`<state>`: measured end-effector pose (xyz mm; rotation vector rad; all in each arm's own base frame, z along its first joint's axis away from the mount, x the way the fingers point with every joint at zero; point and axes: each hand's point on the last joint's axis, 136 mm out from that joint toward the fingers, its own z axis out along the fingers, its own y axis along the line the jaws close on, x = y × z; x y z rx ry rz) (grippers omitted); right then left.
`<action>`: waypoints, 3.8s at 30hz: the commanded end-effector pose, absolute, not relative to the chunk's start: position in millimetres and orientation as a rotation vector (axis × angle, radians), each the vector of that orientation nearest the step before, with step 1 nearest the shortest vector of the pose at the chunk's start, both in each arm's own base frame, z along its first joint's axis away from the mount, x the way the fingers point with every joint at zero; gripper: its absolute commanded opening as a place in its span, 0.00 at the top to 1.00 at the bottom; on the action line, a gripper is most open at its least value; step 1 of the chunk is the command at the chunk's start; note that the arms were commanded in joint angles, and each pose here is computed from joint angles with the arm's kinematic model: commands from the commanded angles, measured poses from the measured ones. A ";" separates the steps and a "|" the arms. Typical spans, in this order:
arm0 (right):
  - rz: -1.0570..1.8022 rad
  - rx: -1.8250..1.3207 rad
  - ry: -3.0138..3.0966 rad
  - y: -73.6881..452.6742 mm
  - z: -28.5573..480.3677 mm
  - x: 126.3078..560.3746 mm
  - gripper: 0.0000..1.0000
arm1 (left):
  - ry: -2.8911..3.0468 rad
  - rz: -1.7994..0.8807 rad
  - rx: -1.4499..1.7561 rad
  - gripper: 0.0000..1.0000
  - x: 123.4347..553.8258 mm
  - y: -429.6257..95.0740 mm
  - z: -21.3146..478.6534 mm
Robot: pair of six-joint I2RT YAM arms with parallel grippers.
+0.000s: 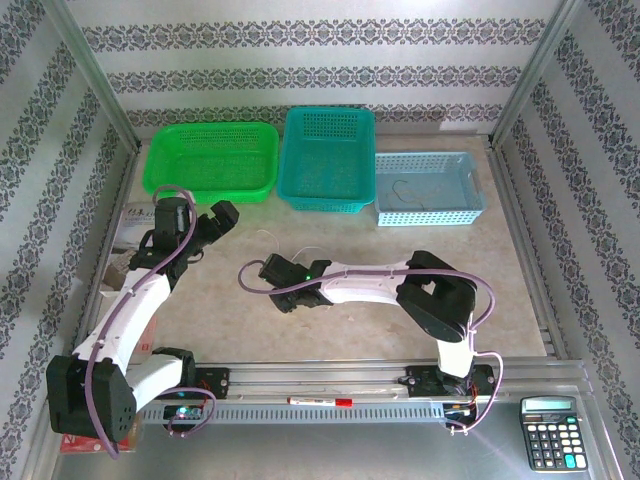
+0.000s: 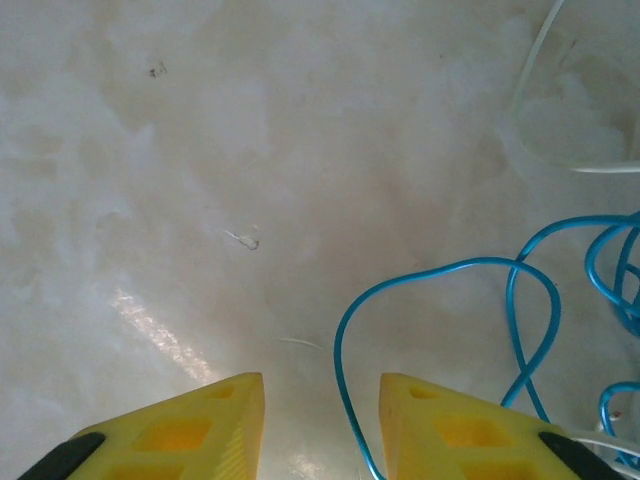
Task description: Untangle the cables
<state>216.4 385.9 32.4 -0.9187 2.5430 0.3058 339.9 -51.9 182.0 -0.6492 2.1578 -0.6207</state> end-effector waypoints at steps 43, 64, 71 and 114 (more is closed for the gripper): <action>1.404 -0.409 1.937 327.0 288.4 266.1 1.00 | 2.137 -0.975 -0.501 0.00 332.3 -103.1 189.1; 1.403 -0.468 1.849 301.8 295.6 266.0 1.00 | 2.066 -1.288 -0.317 0.08 324.4 -183.8 227.1; 1.417 -0.413 1.839 295.6 298.2 268.9 1.00 | 2.069 -1.303 -0.243 0.09 315.6 -196.5 229.6; 1.519 -0.347 1.790 289.6 304.1 263.4 1.00 | 1.971 -1.400 -0.186 0.22 338.0 -274.6 223.9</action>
